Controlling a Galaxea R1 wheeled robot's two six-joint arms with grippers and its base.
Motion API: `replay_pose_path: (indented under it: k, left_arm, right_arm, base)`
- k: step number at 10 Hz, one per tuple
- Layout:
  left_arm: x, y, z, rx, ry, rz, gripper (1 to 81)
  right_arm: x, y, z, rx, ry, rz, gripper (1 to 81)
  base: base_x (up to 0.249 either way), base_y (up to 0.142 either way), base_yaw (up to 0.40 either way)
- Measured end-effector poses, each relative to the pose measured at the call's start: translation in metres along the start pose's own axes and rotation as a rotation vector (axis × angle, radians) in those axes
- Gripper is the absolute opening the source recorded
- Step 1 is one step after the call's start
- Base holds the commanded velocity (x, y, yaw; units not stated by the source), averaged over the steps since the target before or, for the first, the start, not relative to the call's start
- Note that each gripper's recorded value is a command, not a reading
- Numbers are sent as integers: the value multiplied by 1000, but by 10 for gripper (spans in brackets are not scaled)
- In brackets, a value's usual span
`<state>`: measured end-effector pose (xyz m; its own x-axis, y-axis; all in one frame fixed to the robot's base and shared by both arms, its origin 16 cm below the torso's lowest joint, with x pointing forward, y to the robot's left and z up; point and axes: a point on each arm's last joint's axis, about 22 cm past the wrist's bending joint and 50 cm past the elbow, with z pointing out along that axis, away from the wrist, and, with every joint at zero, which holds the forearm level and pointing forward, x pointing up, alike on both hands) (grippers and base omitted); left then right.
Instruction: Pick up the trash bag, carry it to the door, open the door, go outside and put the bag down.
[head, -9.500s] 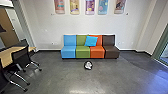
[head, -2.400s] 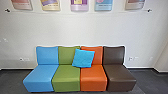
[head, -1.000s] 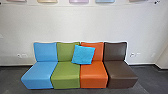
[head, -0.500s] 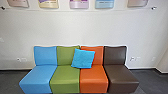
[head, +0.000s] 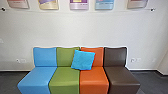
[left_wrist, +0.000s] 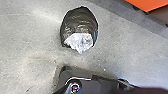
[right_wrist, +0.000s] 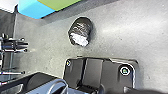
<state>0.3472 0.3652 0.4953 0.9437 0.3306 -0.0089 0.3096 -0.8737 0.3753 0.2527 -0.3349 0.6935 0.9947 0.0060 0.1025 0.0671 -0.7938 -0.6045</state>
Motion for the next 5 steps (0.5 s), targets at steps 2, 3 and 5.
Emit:
replay_pose_path:
  k: [2,3,5]
  left_arm:
    - [4,2,8,-3,-15,2,811]
    - [9,3,10,-6,-10,5,811]
    - [23,7,15,-14,8,14,811]
  right_arm:
    - [46,-2,2,4,57,-32,811]
    - [70,-2,0,1,83,-52,811]
    - [108,-10,6,15,94,-91,811]
  base:
    - [0,0,0]
    - [0,0,0]
    - [0,0,0]
